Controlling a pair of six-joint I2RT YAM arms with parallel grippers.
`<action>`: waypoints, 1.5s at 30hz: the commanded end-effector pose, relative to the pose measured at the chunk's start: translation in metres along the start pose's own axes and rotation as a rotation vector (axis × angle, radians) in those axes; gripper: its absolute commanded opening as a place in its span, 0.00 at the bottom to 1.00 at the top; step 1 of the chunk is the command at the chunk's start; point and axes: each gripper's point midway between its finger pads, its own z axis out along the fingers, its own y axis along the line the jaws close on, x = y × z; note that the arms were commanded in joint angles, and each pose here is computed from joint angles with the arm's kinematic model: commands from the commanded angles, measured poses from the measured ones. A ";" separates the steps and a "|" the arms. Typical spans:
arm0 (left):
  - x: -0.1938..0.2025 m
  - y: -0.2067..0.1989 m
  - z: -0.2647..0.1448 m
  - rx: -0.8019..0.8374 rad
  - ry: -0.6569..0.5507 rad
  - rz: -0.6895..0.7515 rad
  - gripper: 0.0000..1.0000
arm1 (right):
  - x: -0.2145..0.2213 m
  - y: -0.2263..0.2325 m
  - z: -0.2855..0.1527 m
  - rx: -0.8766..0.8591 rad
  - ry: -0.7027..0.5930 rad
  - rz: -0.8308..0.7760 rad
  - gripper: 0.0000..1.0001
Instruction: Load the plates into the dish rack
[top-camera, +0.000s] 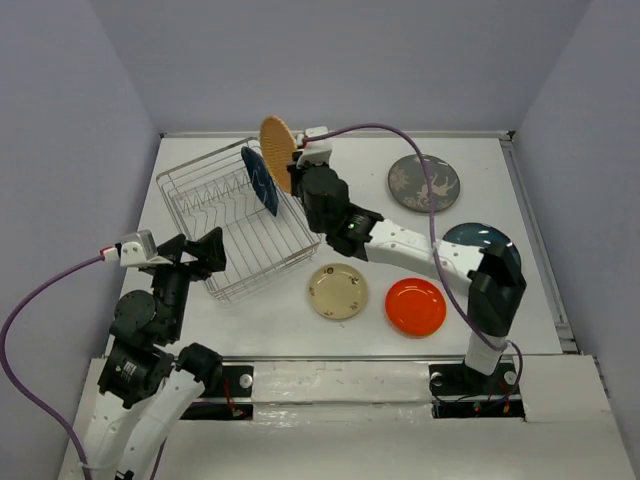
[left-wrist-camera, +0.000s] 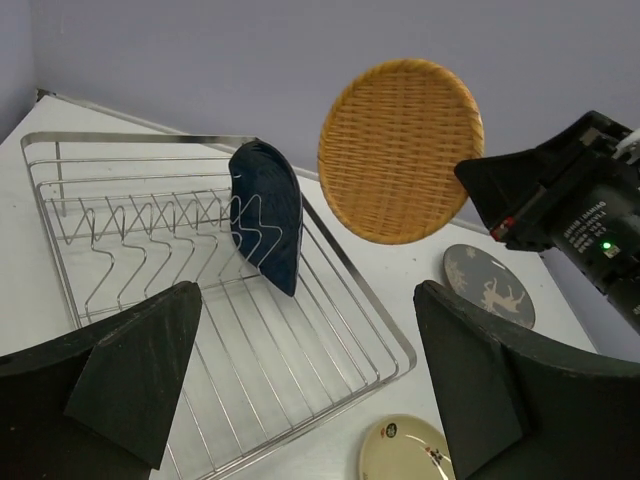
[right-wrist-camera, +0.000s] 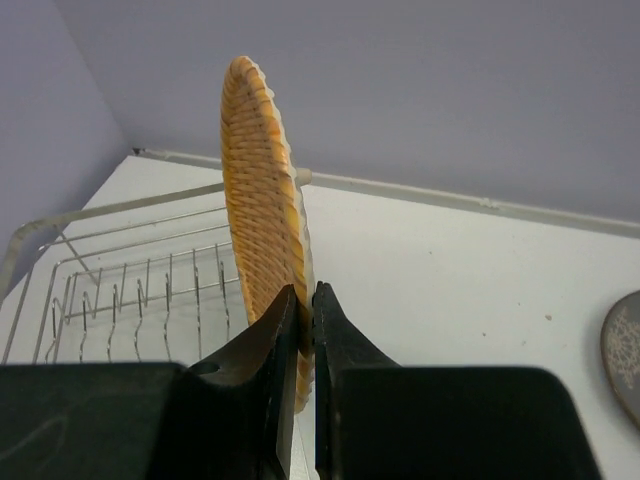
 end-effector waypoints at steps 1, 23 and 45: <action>-0.021 0.009 -0.003 -0.060 -0.076 -0.029 0.99 | -0.081 0.035 0.008 0.020 -0.211 0.009 0.07; -0.022 0.008 -0.005 -0.055 -0.077 -0.035 0.99 | -0.001 0.114 0.070 0.047 -0.185 -0.124 0.07; -0.022 0.008 -0.004 -0.054 -0.076 -0.035 0.99 | 0.094 0.097 0.075 0.137 -0.028 -0.059 0.07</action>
